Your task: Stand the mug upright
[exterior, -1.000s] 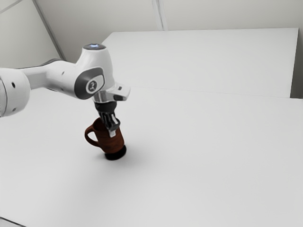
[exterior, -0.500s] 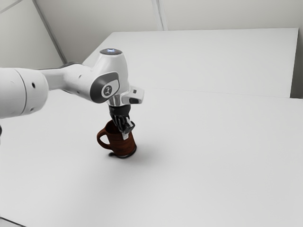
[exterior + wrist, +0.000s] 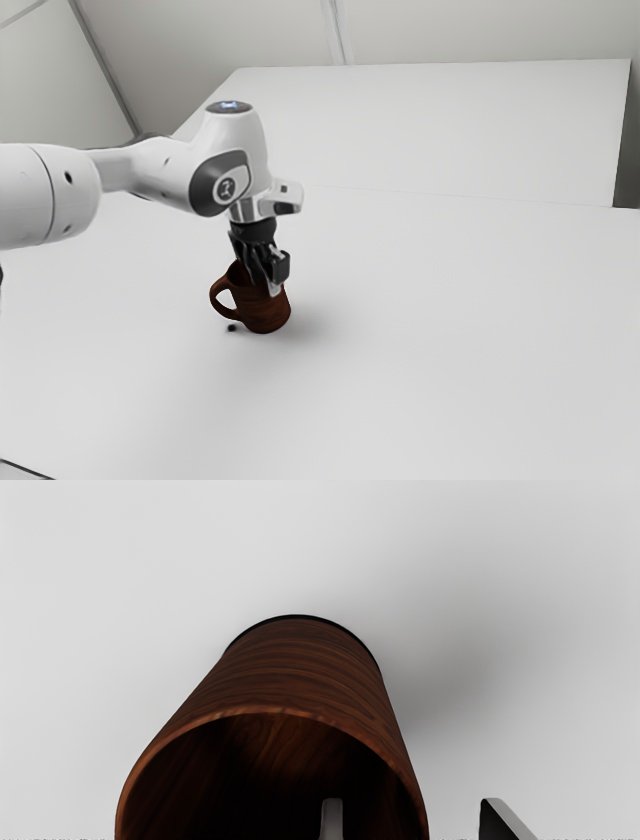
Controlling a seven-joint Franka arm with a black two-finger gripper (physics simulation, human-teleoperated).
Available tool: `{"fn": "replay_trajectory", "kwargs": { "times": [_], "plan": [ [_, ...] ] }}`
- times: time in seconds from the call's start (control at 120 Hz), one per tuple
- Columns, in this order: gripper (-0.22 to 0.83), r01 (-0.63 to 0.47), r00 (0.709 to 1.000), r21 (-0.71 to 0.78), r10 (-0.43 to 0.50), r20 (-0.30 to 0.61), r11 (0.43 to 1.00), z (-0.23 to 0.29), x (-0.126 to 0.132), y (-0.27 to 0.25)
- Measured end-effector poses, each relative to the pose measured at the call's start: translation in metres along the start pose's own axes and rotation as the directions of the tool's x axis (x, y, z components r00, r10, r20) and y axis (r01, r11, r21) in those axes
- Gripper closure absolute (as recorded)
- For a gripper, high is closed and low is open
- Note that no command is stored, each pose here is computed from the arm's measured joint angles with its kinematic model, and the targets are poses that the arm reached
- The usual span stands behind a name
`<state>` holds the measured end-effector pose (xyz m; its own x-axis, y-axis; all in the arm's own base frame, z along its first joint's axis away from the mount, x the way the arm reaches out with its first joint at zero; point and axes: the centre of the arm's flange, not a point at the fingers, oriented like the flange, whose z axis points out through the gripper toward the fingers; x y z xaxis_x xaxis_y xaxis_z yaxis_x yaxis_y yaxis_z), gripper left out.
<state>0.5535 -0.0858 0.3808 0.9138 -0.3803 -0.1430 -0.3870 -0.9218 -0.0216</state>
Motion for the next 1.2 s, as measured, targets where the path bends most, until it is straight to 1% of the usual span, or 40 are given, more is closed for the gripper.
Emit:
{"fn": "replay_trajectory", "kwargs": {
  "times": [0.092,0.192,0.308,0.467,0.542,0.683,0.75,0.842,0.942,1.075,1.15,1.2],
  "plan": [
    [0.27,0.006,1.000,0.000,-0.006,-0.023,1.000,-0.013,-0.003,0.000],
    [0.19,0.010,0.999,0.001,-0.010,-0.041,1.000,-0.024,-0.006,0.000],
    [0.14,0.008,0.997,0.004,-0.008,-0.073,1.000,-0.043,-0.012,0.003],
    [0.10,-0.001,0.990,0.019,0.003,-0.142,1.000,-0.081,-0.016,0.009],
    [0.09,-0.005,0.984,0.033,0.011,-0.179,0.999,-0.102,-0.010,0.009],
    [0.06,-0.004,0.971,0.064,0.019,-0.239,0.998,-0.145,0.026,0.000],
    [0.05,0.018,0.967,0.072,0.001,-0.256,0.997,-0.162,0.034,-0.015],
    [0.04,0.061,0.965,0.075,-0.040,-0.260,0.995,-0.181,0.033,-0.043],
    [0.03,0.093,0.968,0.077,-0.072,-0.241,0.993,-0.195,0.027,-0.063],
    [0.03,0.099,0.972,0.087,-0.077,-0.221,0.991,-0.213,0.043,-0.071],
    [0.03,0.097,0.977,0.078,-0.080,-0.195,0.992,-0.211,0.043,-0.074],
    [0.03,0.115,0.976,0.054,-0.103,-0.190,0.992,-0.212,0.037,-0.086]
  ]
}}
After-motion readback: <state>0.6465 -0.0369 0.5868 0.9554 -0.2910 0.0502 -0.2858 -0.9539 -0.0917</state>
